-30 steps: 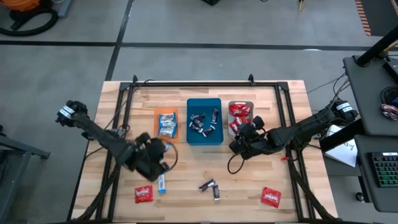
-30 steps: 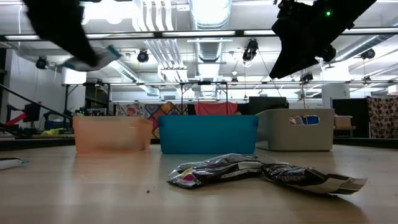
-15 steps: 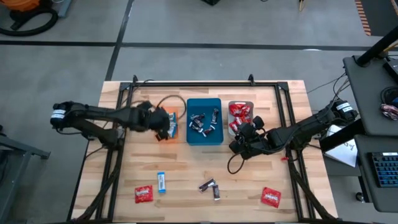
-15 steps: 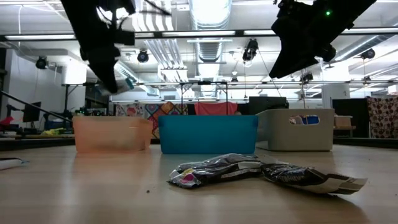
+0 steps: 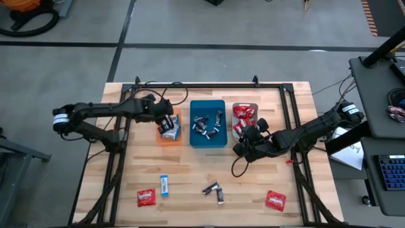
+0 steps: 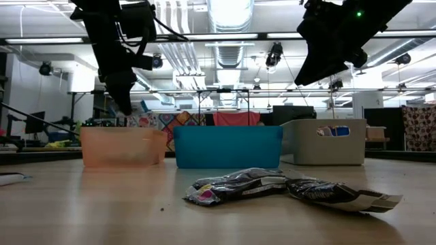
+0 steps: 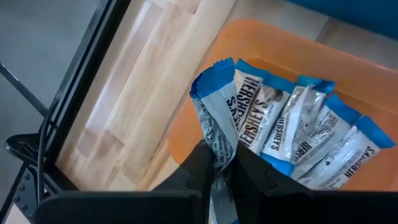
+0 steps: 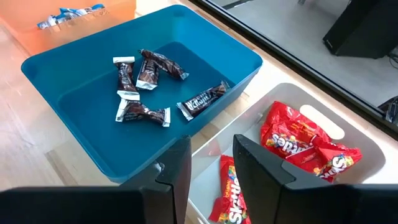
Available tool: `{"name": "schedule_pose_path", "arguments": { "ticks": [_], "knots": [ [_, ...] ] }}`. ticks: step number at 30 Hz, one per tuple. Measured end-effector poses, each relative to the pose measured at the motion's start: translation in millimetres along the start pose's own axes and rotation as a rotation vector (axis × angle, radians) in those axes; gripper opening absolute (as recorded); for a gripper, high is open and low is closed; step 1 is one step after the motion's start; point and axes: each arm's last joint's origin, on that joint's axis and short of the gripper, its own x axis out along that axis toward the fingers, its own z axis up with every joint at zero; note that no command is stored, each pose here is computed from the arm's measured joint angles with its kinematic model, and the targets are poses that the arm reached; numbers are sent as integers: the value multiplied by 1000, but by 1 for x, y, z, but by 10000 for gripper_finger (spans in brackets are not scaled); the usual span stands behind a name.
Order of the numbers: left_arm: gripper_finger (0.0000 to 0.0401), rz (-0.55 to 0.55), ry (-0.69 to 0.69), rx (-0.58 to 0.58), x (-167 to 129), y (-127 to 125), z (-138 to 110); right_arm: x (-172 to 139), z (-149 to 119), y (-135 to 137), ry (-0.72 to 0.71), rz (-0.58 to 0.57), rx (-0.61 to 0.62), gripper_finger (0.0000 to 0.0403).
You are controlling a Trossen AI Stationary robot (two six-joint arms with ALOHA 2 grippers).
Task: Sort candy
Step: Put the white chocolate bar into the orange bin, then put the red candy into the gray bin
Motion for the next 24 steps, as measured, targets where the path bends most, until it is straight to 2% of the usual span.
{"name": "schedule_pose_path", "arguments": {
  "ticks": [11,19,24],
  "knots": [
    [33,-37,-57,-48,10,-7,12,0,0,0,2,2,3,112],
    [82,-29,-23,-39,19,-12,13,0,0,0,3,3,3,105],
    [98,-25,-32,-71,17,-12,13,0,0,0,2,3,3,106]
  ]
}}
